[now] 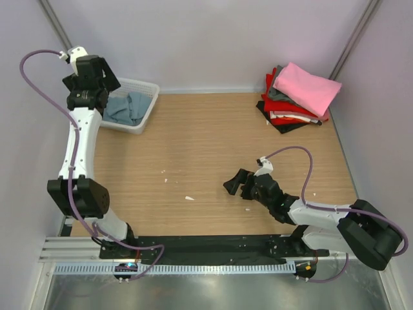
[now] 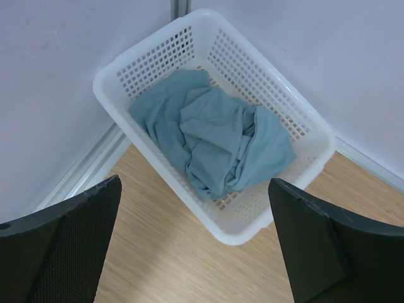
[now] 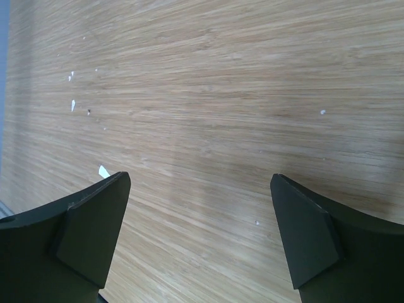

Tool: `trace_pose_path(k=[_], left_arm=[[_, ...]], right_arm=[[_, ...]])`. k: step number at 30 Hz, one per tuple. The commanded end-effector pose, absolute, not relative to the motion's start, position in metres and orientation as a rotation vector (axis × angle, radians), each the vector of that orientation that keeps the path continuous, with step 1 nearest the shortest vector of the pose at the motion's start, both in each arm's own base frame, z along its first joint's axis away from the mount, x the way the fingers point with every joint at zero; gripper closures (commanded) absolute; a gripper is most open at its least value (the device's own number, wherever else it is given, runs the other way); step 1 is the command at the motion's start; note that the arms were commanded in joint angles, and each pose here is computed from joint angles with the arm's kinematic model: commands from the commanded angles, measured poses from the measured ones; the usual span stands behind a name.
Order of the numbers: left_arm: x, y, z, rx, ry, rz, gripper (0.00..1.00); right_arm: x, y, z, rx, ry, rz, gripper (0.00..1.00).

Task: Fold and stack the t-shirts
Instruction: Grab the tshirt from the pile

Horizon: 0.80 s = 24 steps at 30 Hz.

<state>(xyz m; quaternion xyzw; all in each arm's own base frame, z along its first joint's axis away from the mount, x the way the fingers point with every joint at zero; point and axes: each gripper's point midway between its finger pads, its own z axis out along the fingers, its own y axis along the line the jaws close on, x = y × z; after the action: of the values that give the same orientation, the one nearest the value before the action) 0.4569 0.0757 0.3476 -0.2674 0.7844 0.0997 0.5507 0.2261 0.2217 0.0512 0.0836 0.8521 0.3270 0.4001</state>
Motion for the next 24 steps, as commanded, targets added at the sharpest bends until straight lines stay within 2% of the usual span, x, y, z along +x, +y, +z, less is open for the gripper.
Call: trace_pose_path(k=[1,7,11,21,24], left_arm=[[0.486,0.088,0.348,-0.662,1.822,0.205,0.00],[0.534,0.091,0.303,-0.630,1.932,0.203,0.03],[0.564,0.094,0.245,-0.629,2.042,0.236,0.08],[0.584,0.087,0.158,-0.647,2.185,0.207,0.22],[0.587,0.087,0.149,-0.645,2.194,0.208,0.25]], right_arm=[[0.237,0.238,0.087,0.153,2.028,0.917,0.00],[0.235,0.244,0.088,0.105,2.022,0.947,0.00],[0.236,0.248,0.086,0.086,2.038,0.948,0.00],[0.240,0.251,0.082,0.088,2.052,0.929,0.00],[0.241,0.253,0.081,0.086,2.061,0.929,0.00]])
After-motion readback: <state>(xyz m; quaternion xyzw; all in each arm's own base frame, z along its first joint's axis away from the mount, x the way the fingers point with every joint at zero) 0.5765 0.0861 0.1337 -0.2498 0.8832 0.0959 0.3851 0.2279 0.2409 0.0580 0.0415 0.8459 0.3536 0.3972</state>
